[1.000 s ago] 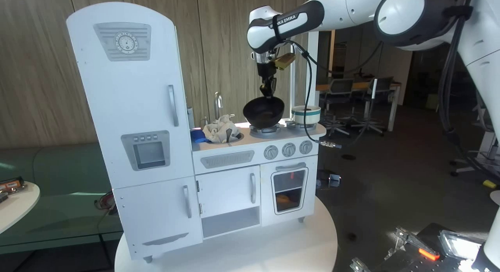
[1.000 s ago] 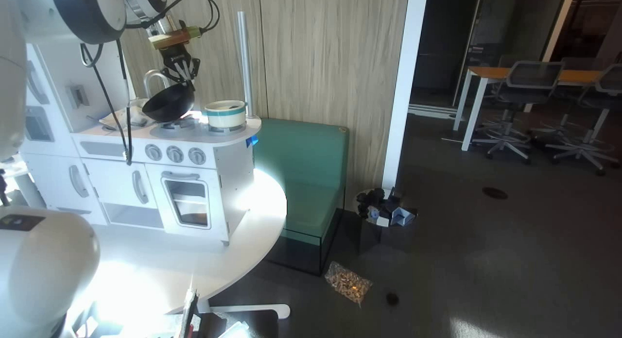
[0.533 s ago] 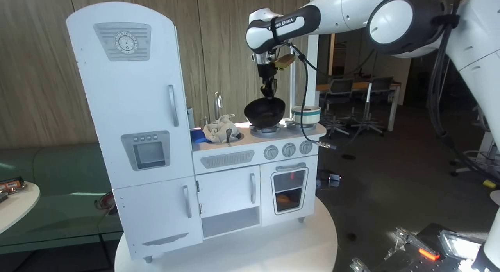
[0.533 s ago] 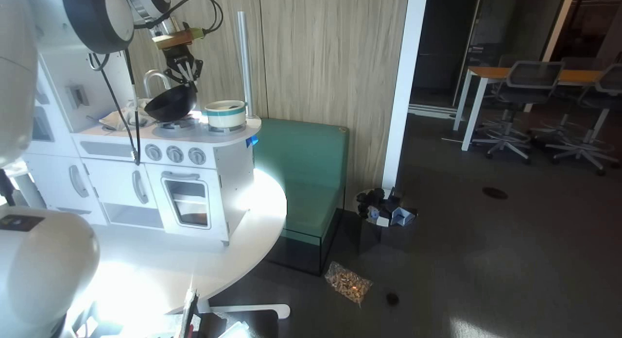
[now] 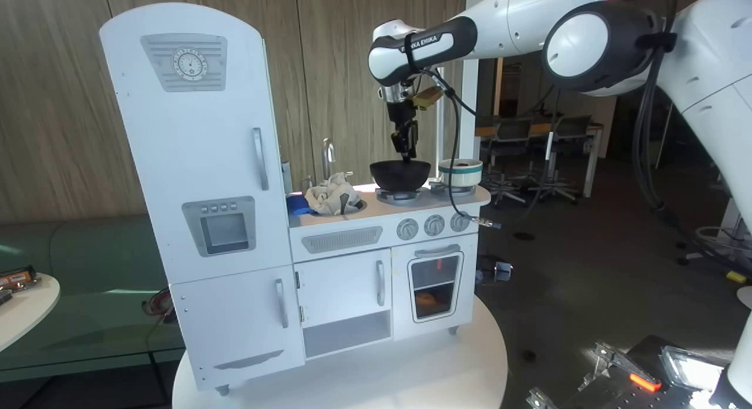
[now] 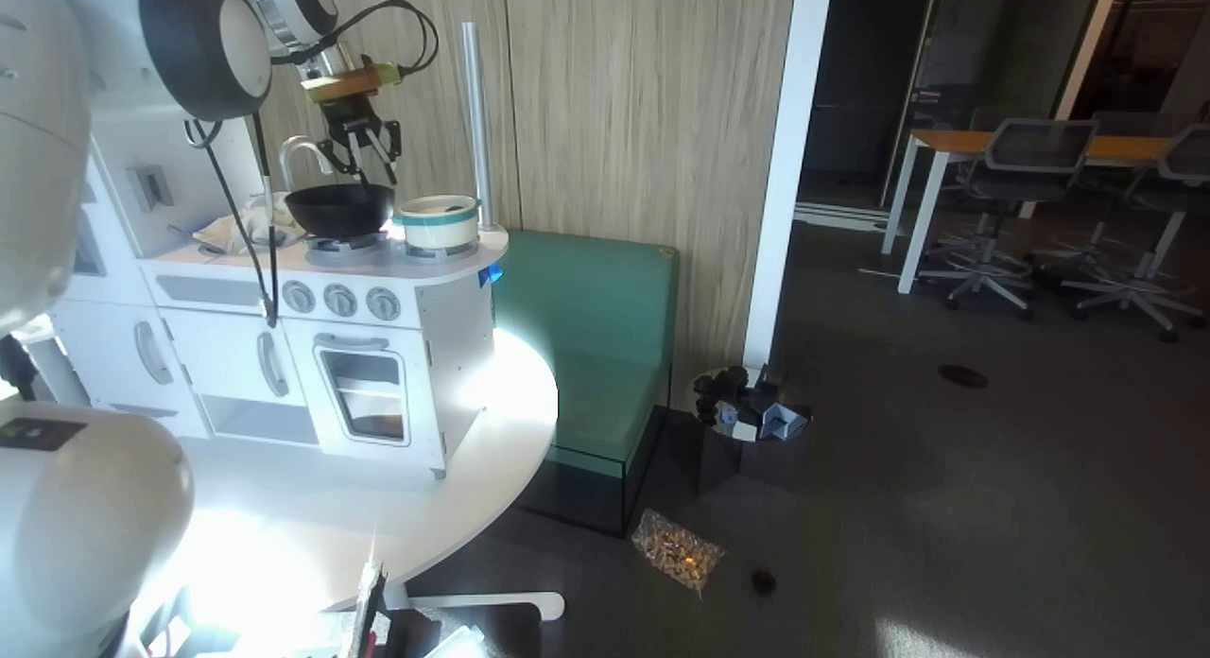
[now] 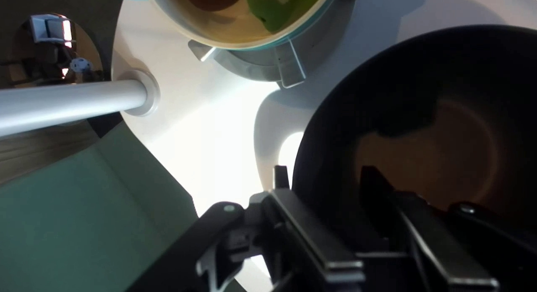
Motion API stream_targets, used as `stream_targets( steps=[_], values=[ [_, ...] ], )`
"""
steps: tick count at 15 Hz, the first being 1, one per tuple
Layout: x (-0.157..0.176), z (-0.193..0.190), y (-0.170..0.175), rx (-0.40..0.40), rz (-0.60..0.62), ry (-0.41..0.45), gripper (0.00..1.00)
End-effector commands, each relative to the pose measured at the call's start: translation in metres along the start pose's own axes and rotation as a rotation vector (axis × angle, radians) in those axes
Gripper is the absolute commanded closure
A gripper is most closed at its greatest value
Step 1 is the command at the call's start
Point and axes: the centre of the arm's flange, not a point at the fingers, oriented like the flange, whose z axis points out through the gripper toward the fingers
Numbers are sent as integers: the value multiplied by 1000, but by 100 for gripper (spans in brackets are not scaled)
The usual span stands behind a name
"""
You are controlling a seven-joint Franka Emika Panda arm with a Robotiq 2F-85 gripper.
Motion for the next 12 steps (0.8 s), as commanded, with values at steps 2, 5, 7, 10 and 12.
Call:
stream_targets(
  steps=[2, 5, 7, 10, 12],
  values=[
    [14, -19, 2, 18, -16, 16, 15],
    [9, -46, -11, -10, -22, 46, 0],
    [3, -67, -22, -14, -40, 73, 0],
    [-12, -89, -45, 4, -97, 69, 0],
    [-21, -97, -64, 8, -144, 55, 0]
  ],
)
